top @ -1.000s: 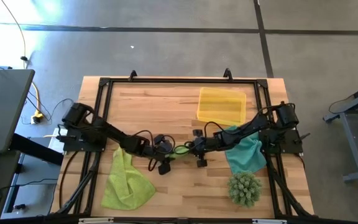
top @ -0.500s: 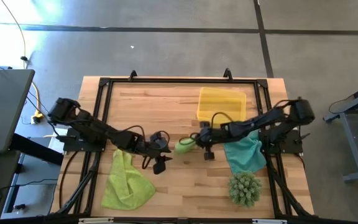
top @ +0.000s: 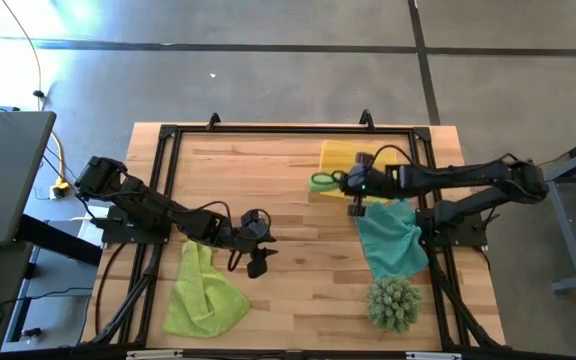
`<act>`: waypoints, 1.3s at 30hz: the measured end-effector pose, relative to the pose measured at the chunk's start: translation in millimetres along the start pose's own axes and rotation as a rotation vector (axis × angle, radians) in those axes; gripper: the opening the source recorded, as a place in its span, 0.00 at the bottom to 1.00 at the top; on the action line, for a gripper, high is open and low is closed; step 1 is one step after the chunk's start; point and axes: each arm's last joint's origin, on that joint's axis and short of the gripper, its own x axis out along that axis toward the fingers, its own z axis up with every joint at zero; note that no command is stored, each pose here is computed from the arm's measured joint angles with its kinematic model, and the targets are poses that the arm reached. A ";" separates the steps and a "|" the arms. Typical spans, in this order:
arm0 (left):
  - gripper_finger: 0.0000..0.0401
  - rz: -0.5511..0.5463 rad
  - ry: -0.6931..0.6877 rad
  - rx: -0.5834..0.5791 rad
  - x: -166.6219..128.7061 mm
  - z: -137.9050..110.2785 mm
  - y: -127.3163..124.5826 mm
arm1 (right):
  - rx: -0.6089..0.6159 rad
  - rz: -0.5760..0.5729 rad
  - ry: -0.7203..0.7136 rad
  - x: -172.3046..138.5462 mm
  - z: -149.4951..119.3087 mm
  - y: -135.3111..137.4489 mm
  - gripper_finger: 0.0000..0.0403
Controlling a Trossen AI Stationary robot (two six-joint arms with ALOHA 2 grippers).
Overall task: Roll microfiber towels into tight, uniform cylinder then place into a basket
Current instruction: Put the rolled green microfiber towel into the yellow bin, then fold the blue microfiber towel
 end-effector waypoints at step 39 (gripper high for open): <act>0.38 0.008 0.017 0.009 -0.7 -2.2 -0.6 | 0.104 0.186 0.257 51.8 -23.3 -15.9 0.44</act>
